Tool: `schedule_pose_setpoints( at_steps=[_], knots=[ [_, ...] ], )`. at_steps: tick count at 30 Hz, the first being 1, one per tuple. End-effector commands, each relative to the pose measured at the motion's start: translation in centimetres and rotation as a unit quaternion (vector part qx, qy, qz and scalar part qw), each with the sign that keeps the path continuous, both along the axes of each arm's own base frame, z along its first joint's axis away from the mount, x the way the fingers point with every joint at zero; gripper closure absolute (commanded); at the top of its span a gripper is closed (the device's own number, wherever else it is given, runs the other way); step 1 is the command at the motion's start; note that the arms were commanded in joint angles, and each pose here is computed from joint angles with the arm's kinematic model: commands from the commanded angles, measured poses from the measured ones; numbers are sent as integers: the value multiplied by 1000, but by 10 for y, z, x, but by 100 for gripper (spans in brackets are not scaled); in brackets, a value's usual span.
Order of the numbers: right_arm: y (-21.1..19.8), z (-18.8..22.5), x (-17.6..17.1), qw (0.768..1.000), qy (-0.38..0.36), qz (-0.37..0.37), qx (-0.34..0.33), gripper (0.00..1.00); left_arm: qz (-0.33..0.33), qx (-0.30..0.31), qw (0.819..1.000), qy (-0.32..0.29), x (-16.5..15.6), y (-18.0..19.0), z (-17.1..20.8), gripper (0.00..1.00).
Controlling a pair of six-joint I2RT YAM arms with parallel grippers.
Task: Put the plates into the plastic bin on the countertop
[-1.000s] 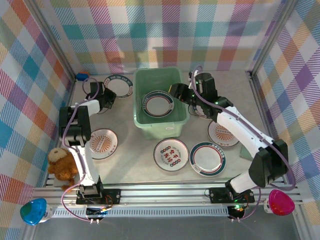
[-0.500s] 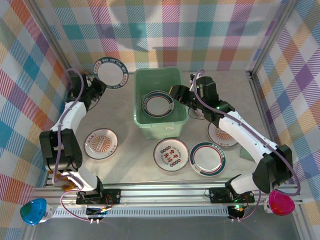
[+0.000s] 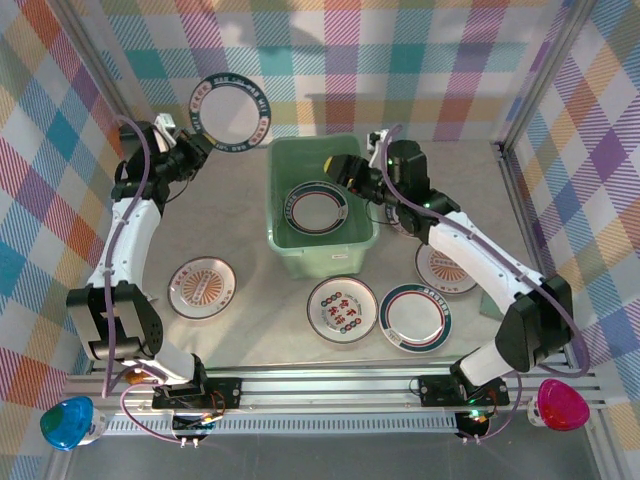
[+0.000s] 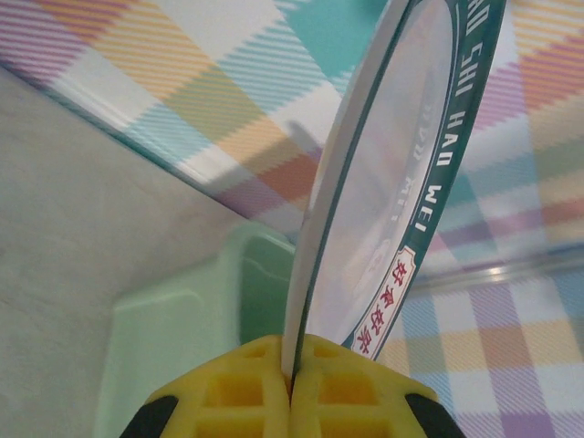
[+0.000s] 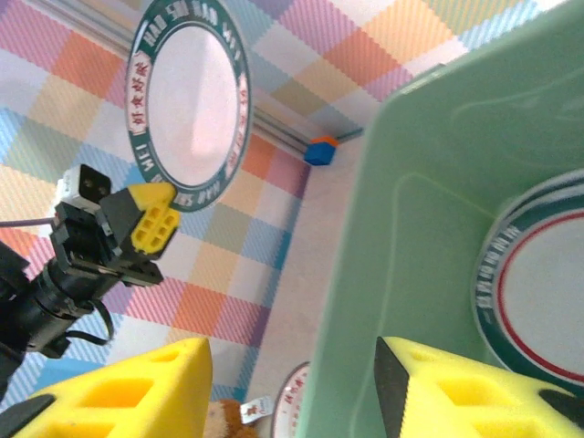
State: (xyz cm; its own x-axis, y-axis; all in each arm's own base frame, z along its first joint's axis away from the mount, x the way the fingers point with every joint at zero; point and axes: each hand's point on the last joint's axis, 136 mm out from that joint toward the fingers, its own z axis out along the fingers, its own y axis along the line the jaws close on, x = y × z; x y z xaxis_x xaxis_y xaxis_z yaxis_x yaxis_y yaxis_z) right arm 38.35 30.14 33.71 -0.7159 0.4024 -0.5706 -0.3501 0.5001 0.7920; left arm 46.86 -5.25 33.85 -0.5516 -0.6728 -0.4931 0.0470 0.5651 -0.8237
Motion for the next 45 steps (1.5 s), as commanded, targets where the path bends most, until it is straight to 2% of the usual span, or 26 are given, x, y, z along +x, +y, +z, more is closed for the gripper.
schedule_pose_setpoints(
  at_steps=[1,12,25,35,38,39,42,44,45],
  knots=[
    [20,37,-1,997,-34,39,53,49,-78,-12,996,-51,-28,-42,45,100],
    [34,35,22,994,-32,21,98,52,-132,-21,990,-46,-47,-91,47,100],
    [28,16,40,996,-22,-29,79,57,-161,-24,986,-42,-57,-116,49,100],
    [24,7,49,993,-3,-59,107,74,-166,-15,986,-30,-59,-122,42,100],
    [23,7,49,992,2,-62,111,87,-161,-8,987,-21,-59,-121,37,100],
    [22,6,48,991,6,-64,114,88,-160,-6,987,-19,-58,-120,36,99],
    [22,6,48,990,12,-72,121,96,-162,-7,987,-13,-57,-121,33,89],
    [21,7,47,990,13,-77,121,98,-161,-5,987,-11,-55,-121,31,80],
    [21,8,46,989,13,-78,122,99,-161,-4,987,-10,-55,-121,31,79]
  ],
)
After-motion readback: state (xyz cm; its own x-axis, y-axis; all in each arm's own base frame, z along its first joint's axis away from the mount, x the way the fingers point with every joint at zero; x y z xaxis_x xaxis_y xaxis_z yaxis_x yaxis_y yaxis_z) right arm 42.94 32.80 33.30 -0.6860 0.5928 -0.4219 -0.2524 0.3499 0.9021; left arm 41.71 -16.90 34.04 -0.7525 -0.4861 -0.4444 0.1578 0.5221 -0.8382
